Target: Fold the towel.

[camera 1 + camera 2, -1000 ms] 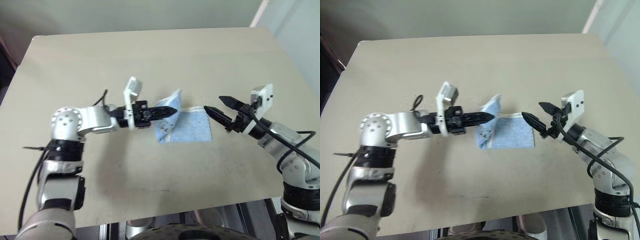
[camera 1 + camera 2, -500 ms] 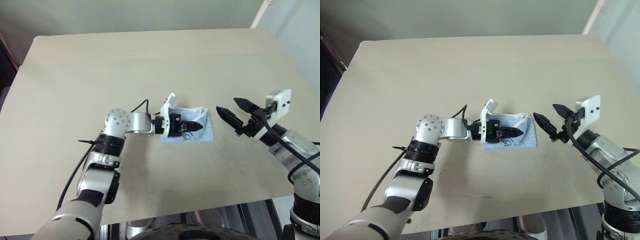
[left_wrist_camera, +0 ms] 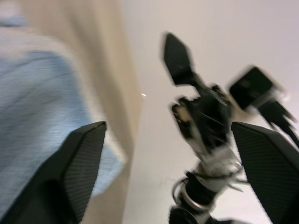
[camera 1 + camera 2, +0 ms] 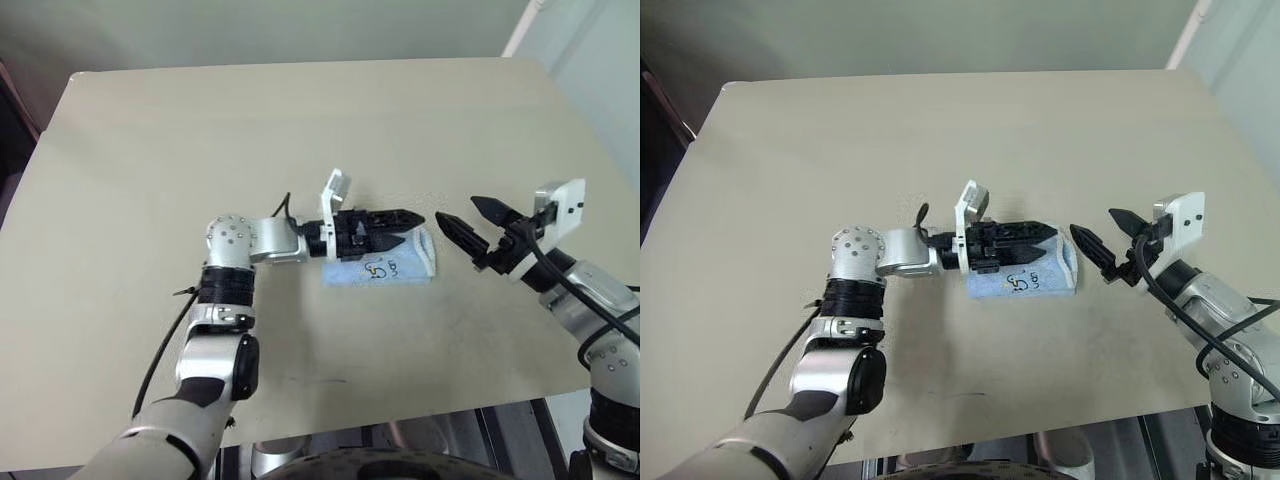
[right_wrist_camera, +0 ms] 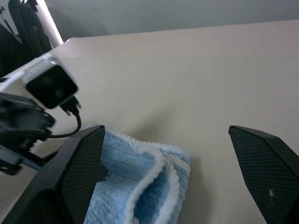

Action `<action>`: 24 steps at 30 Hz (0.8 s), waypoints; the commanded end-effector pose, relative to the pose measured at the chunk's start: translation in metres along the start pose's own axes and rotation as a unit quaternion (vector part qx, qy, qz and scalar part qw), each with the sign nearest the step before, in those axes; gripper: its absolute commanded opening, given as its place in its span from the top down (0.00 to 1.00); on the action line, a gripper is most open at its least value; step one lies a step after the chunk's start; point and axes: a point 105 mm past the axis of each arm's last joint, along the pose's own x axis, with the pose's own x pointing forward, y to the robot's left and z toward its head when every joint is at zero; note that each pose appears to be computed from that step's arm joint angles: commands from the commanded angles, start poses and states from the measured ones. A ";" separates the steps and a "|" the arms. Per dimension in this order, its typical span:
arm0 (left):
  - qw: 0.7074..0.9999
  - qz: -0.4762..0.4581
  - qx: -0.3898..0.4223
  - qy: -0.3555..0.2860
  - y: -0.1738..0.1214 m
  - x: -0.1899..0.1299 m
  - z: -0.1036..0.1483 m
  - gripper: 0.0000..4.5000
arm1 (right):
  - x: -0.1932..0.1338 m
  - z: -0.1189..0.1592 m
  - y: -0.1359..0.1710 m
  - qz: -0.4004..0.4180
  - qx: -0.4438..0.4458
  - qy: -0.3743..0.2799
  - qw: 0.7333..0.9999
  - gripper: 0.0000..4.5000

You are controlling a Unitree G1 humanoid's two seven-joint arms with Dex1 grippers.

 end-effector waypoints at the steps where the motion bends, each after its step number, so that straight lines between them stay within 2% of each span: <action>1: 0.994 -0.040 0.093 -0.037 -0.033 -0.013 0.012 0.01 | -0.001 0.019 0.000 0.006 -0.001 -0.032 0.999 0.00; 3: 0.987 -0.018 0.145 -0.060 -0.034 -0.021 0.017 0.01 | 0.002 0.024 0.007 0.027 0.004 -0.040 0.999 0.00; 6: 0.966 0.058 0.230 -0.100 -0.021 -0.034 0.028 0.00 | 0.007 0.025 0.018 0.058 0.005 -0.042 0.997 0.14; 9: 0.935 0.116 0.315 -0.112 -0.014 -0.050 0.037 0.00 | 0.016 0.021 0.027 0.079 0.006 -0.037 0.996 0.34; 10: 0.922 0.128 0.349 -0.110 -0.014 -0.054 0.038 0.00 | 0.019 0.020 0.029 0.085 0.009 -0.036 0.996 0.44; 12: 0.891 0.164 0.415 -0.085 -0.004 -0.060 0.036 0.00 | 0.024 0.016 0.032 0.093 0.011 -0.033 0.995 0.60; 17: 0.854 0.168 0.487 -0.067 0.008 -0.066 0.032 0.00 | 0.034 0.007 0.040 0.108 0.015 -0.022 0.994 0.99; 19: 0.824 0.130 0.549 -0.051 0.007 -0.062 0.020 0.00 | 0.044 0.000 0.044 0.116 0.013 -0.013 0.993 1.00; 21: 0.798 0.140 0.583 -0.062 0.014 -0.060 0.020 0.00 | 0.051 -0.010 0.046 0.118 -0.003 0.005 0.993 1.00; 23: 0.761 0.145 0.631 -0.054 0.022 -0.057 0.018 0.00 | 0.057 -0.031 0.045 0.114 -0.069 0.055 0.990 1.00; 24: 0.753 0.143 0.641 -0.050 0.026 -0.056 0.015 0.00 | 0.058 -0.040 0.045 0.115 -0.097 0.076 0.986 1.00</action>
